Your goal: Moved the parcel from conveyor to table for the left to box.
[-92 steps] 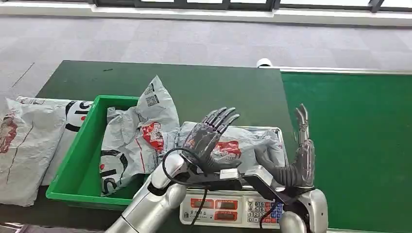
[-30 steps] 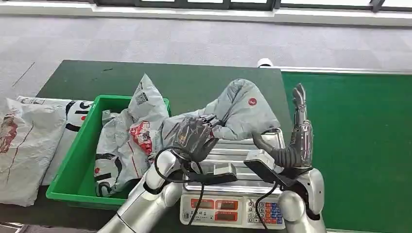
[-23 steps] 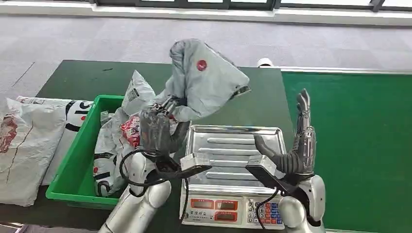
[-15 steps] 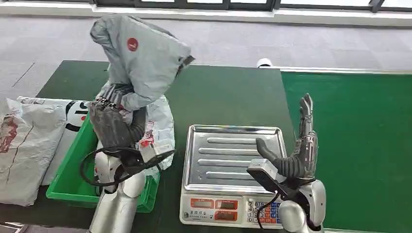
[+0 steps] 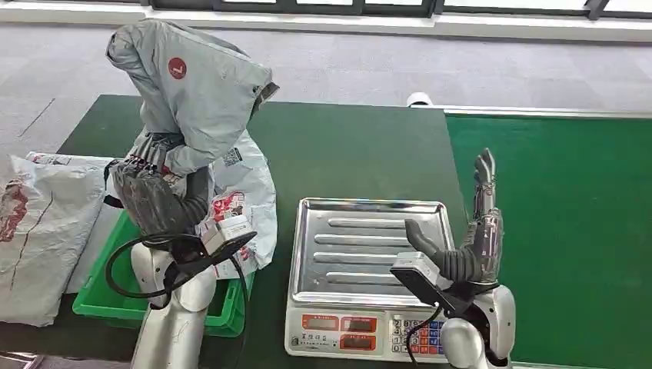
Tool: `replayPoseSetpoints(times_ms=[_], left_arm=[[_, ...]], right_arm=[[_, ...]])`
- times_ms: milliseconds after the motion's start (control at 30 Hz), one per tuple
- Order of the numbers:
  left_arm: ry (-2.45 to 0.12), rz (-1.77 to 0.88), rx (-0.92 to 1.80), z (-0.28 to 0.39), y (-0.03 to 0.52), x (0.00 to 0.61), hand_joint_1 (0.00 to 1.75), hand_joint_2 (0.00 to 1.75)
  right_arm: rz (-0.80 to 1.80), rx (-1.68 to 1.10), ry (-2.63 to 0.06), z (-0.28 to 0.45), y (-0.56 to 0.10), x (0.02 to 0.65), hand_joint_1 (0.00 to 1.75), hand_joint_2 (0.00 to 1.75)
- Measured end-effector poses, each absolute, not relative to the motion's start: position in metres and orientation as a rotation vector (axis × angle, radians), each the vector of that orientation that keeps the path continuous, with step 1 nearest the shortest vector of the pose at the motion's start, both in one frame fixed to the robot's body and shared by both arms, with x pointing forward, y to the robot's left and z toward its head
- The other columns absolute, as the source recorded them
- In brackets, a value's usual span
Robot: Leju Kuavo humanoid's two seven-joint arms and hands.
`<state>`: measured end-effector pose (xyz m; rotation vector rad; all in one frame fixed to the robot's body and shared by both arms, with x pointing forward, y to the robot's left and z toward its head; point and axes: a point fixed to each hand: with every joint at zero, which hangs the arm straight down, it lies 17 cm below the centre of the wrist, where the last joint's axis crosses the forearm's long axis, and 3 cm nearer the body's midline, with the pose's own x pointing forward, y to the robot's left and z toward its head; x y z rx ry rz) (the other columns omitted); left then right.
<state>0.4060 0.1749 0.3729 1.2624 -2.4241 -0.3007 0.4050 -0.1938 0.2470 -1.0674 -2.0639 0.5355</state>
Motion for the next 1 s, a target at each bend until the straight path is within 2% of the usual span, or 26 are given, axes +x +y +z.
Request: replayPoseSetpoints(times_ms=[200, 433, 533, 633, 667, 700, 733, 833, 867, 1000], left_arm=[[-2.397, -0.273, 1.269, 0.373, 0.182, 0.408, 1.75, 1.75], [-2.273, -0.181, 1.356, 0.365, 0.236, 0.425, 1.75, 1.75], [-2.121, -0.243, 1.419, 0.344, 0.251, 0.451, 1.75, 1.75], [-1.818, -0.362, 1.336, 0.278, 0.258, 0.506, 1.75, 1.75], [-1.733, -0.380, 1.293, 0.248, 0.258, 0.517, 1.52, 1.75], [-1.680, -0.412, 1.259, 0.225, 0.256, 0.522, 0.28, 1.75], [-1.630, -0.453, 1.224, 0.203, 0.251, 0.528, 0.00, 1.75], [-1.529, -0.547, 1.146, 0.156, 0.241, 0.535, 0.00, 1.75], [-1.508, -0.569, 1.129, 0.145, 0.238, 0.535, 0.00, 0.00], [-1.484, -0.579, 1.109, 0.129, 0.237, 0.532, 0.00, 0.00]], right_arm=[[0.534, -1.068, -2.059, 0.247, -0.194, 0.405, 0.00, 1.75], [0.541, -1.085, -2.046, 0.246, -0.195, 0.405, 0.00, 1.75], [0.546, -1.093, -2.045, 0.248, -0.194, 0.404, 0.00, 1.75], [0.579, -1.078, -2.037, 0.248, -0.188, 0.408, 0.00, 1.75], [0.588, -1.073, -2.039, 0.250, -0.185, 0.410, 0.00, 1.75], [0.594, -1.068, -2.040, 0.252, -0.183, 0.412, 0.00, 1.75], [0.601, -1.067, -2.040, 0.253, -0.182, 0.414, 0.00, 1.75], [0.602, -1.066, -2.050, 0.258, -0.180, 0.416, 0.00, 1.75], [0.600, -1.067, -2.053, 0.259, -0.180, 0.417, 0.00, 1.75], [0.599, -1.066, -2.062, 0.261, -0.179, 0.417, 0.00, 1.75]])
